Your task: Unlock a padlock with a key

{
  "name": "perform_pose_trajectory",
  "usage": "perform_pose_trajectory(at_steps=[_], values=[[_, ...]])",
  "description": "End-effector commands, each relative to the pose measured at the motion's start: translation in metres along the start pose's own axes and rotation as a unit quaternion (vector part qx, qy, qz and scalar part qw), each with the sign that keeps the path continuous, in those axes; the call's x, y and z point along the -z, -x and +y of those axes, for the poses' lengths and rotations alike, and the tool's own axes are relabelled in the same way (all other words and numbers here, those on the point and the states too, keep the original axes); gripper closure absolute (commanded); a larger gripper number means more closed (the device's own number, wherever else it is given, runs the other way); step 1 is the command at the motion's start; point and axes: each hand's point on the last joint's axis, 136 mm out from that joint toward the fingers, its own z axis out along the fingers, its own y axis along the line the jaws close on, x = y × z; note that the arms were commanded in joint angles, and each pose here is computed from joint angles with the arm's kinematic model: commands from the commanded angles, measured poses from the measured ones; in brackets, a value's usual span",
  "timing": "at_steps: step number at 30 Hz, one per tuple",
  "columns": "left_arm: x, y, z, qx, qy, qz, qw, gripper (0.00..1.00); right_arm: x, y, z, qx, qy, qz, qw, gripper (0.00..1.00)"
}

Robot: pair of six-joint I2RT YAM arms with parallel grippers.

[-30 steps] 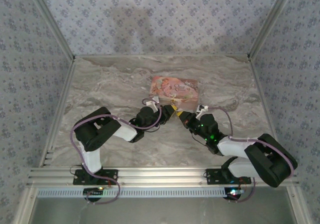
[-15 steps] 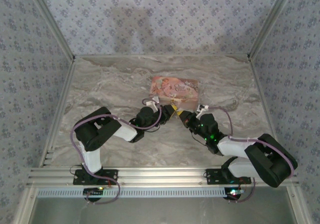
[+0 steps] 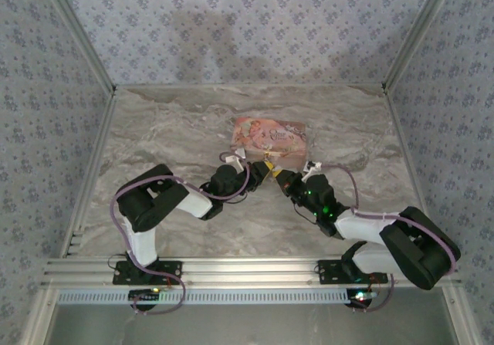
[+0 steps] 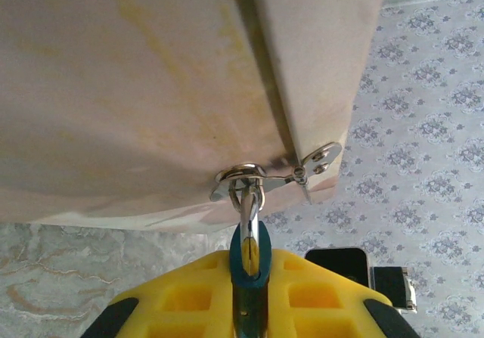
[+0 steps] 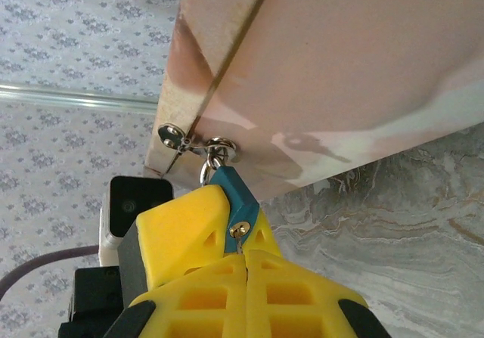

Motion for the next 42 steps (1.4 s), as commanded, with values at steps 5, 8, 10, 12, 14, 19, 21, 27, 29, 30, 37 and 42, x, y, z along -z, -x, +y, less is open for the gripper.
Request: perform_pose_trajectory(at_steps=[5, 8, 10, 12, 14, 19, 21, 27, 29, 30, 37, 42], values=[[-0.005, -0.010, -0.044, -0.008, -0.076, 0.016, 0.997, 0.88, 0.003, 0.010, 0.013, -0.048, 0.017, -0.040, 0.998, 1.00], [-0.005, -0.011, -0.045, -0.008, -0.077, 0.017, 0.997, 0.88, 0.002, 0.010, 0.015, -0.058, 0.017, -0.039, 0.997, 1.00], [-0.005, -0.011, -0.047, -0.009, -0.079, 0.017, 0.997, 0.88, 0.002, 0.009, 0.016, -0.060, 0.018, -0.038, 0.997, 1.00], [-0.005, -0.011, -0.047, -0.009, -0.079, 0.017, 0.997, 0.88, 0.001, 0.008, 0.014, -0.066, 0.012, -0.038, 0.997, 1.00], [-0.005, -0.012, -0.047, -0.010, -0.080, 0.019, 0.997, 0.88, 0.001, 0.008, 0.014, -0.077, 0.017, -0.040, 0.996, 1.00], [-0.005, -0.013, -0.048, -0.010, -0.082, 0.020, 0.996, 0.88, 0.001, 0.007, 0.012, -0.107, 0.016, -0.043, 0.993, 1.00], [-0.004, -0.013, -0.049, -0.010, -0.084, 0.021, 0.996, 0.88, 0.000, 0.008, 0.012, -0.120, 0.018, -0.045, 0.992, 1.00], [-0.004, -0.013, -0.051, -0.009, -0.086, 0.021, 0.996, 0.88, -0.003, 0.009, 0.012, -0.175, 0.037, -0.050, 0.983, 1.00], [-0.003, -0.014, -0.052, -0.010, -0.088, 0.021, 0.996, 0.88, -0.004, 0.008, 0.014, -0.181, 0.041, -0.050, 0.981, 1.00], [-0.003, -0.014, -0.052, -0.010, -0.089, 0.021, 0.996, 0.88, -0.004, 0.008, 0.014, -0.181, 0.043, -0.052, 0.981, 1.00], [-0.002, -0.014, -0.053, -0.010, -0.090, 0.021, 0.996, 0.88, 0.000, 0.012, 0.009, -0.208, 0.050, -0.071, 0.974, 1.00], [-0.001, -0.013, -0.053, -0.009, -0.091, 0.019, 0.996, 0.89, 0.005, 0.016, 0.009, -0.129, 0.017, -0.090, 0.987, 1.00]])
